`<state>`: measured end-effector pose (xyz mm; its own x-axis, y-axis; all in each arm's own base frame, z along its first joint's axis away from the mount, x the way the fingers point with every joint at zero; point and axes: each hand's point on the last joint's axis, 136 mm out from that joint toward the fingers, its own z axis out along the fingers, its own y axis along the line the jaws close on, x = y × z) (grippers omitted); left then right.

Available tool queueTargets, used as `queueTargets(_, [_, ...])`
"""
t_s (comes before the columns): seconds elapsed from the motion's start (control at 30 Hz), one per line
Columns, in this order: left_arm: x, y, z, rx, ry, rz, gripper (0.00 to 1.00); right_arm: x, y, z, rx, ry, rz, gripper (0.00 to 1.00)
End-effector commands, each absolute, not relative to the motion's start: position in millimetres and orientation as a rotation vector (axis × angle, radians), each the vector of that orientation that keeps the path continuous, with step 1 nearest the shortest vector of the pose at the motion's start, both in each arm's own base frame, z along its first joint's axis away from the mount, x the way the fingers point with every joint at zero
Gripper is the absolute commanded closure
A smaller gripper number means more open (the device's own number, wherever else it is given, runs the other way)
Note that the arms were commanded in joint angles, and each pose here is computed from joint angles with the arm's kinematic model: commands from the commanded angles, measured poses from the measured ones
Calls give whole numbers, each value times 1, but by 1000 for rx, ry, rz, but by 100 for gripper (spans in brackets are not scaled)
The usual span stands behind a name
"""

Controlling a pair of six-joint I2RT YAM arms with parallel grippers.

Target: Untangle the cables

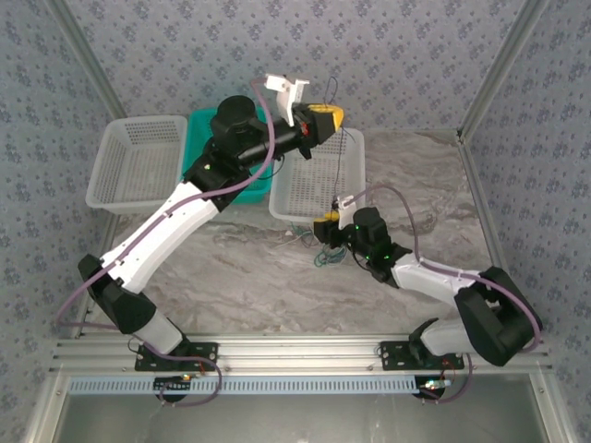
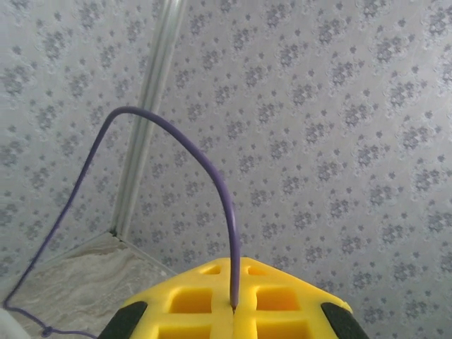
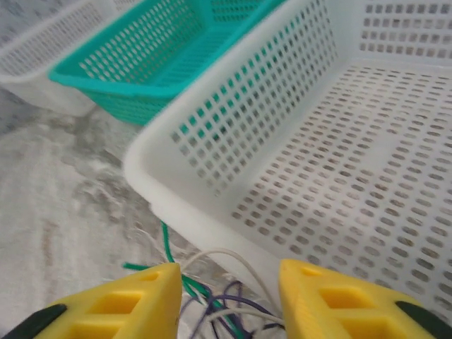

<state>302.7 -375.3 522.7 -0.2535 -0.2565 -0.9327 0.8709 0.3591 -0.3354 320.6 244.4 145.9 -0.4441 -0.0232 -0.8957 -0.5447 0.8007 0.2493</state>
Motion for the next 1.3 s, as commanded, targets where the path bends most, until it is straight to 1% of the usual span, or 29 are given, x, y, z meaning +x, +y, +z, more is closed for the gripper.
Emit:
queueTargets(0.0, [297,-334,582,499,1361,-1089,100,333,232,139,-332,1988,502,65])
queueTargets(0.03, [300,-323,593,476,1357,-1062,100,332,227,131,-314,2013,477,69])
queueTargets(0.1, [314,-305,605,420,1373,-1031,100,325,219,117,-282,2061,453,71])
queueTargets(0.23, [341,-270,632,326,1370,-1068,100,304,199,86,-215,2152,414,71])
queueTargets(0.33, [353,-254,650,304,1352,-1090,100,291,175,63,-151,2231,319,71])
queueTargets(0.5, [360,-238,676,296,1278,-1083,100,279,145,51,-40,2263,225,71])
queueTargets(0.53, [362,-235,680,291,1259,-1077,100,278,141,51,-21,2260,215,71])
queueTargets(0.63, [367,-224,689,266,1215,-1055,100,276,145,62,-47,2231,275,64])
queueTargets(0.73, [375,-222,684,254,1227,-1036,100,281,170,93,-161,2144,398,65])
queueTargets(0.87, [387,-232,667,263,1290,-1065,100,299,184,135,-195,2046,434,64])
queueTargets(1.0, [391,-246,651,305,1339,-1110,100,309,204,157,-240,2027,506,65])
queueTargets(1.13, [387,-249,651,336,1335,-1106,100,303,202,148,-209,2054,540,66])
queueTargets(1.27, [381,-250,653,360,1327,-1103,100,286,199,112,-204,2156,555,66])
